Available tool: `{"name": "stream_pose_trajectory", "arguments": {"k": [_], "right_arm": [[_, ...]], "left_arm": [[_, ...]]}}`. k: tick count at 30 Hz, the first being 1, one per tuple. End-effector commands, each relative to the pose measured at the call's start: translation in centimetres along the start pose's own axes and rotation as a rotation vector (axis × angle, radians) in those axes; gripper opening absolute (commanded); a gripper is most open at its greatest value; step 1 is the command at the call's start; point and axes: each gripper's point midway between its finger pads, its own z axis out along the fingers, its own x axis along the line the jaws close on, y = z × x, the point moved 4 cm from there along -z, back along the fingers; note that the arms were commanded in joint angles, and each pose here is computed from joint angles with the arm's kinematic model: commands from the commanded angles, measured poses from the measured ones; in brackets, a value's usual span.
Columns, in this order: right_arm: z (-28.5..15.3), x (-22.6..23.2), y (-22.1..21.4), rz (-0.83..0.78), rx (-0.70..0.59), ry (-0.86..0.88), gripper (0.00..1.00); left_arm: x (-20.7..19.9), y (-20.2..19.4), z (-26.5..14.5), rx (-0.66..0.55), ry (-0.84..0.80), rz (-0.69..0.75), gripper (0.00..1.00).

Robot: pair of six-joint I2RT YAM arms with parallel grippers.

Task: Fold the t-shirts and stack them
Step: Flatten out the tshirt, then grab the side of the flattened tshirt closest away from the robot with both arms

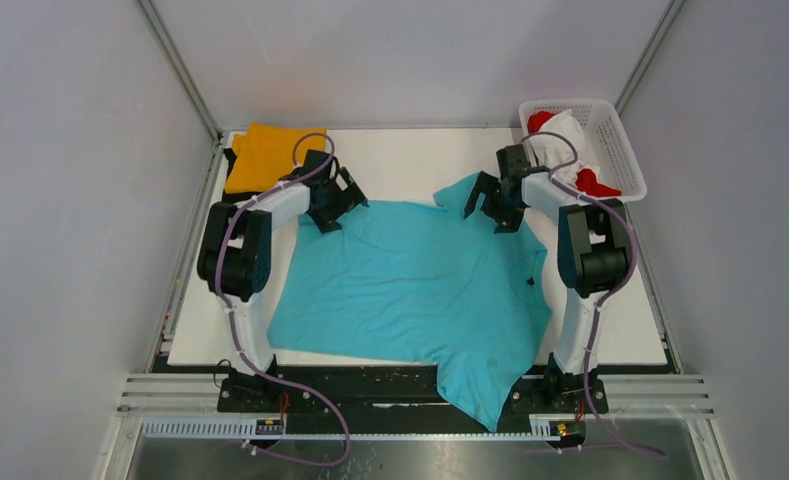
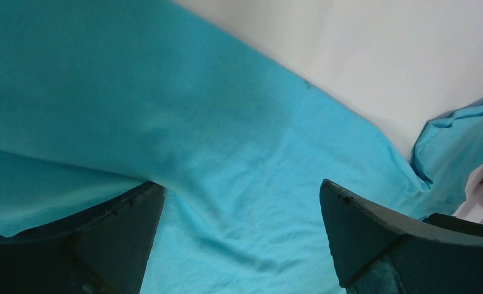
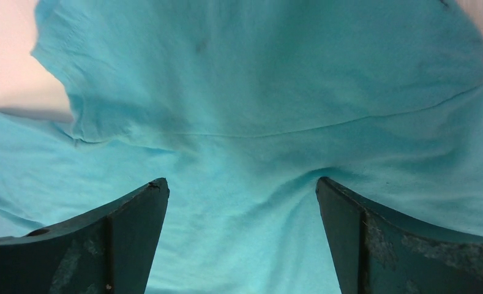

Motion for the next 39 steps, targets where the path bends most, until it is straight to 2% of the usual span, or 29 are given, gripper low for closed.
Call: {"name": "stream_pose_trajectory", "arguments": {"k": [1, 7, 11, 16, 20, 25, 31, 35, 39], "right_arm": [[1.4, 0.8, 2.1, 0.03, 0.016, 0.027, 0.99], [1.5, 1.5, 5.3, 0.029, -0.046, 0.036, 0.99], [0.7, 2.2, 6.6, 0.013, -0.074, 0.043, 0.99], [-3.3, 3.3, 6.2, -0.011, -0.137, 0.117, 1.0], [-8.9, 3.0, 4.4, -0.052, -0.229, 0.158, 0.99], [-13.7, -0.1, 0.6, -0.018, -0.356, 0.141, 0.99], [-15.4, -4.0, -2.5, 0.133, -0.527, 0.124, 1.0], [-15.3, -4.4, -3.7, 0.126, -0.556, 0.165, 1.0], [-15.1, -4.7, -3.8, 0.108, -0.531, 0.135, 0.99]], "left_arm": [[0.8, 0.9, 2.2, 0.018, 0.065, -0.002, 0.99], [0.6, 2.4, 3.1, 0.006, 0.066, -0.021, 0.99], [-0.7, 3.4, 1.9, -0.022, 0.029, -0.001, 0.99], [-3.2, 4.2, -2.9, -0.086, -0.058, 0.047, 0.99], [-2.9, 2.3, -7.6, -0.139, -0.078, 0.087, 0.99], [2.9, -1.9, -12.7, -0.206, 0.018, 0.046, 0.99], [12.7, -8.7, -16.8, -0.225, 0.234, -0.086, 0.99], [17.8, -12.9, -18.1, -0.239, 0.332, -0.275, 0.99], [20.0, -14.9, -17.8, -0.284, 0.312, -0.438, 0.97]]}}
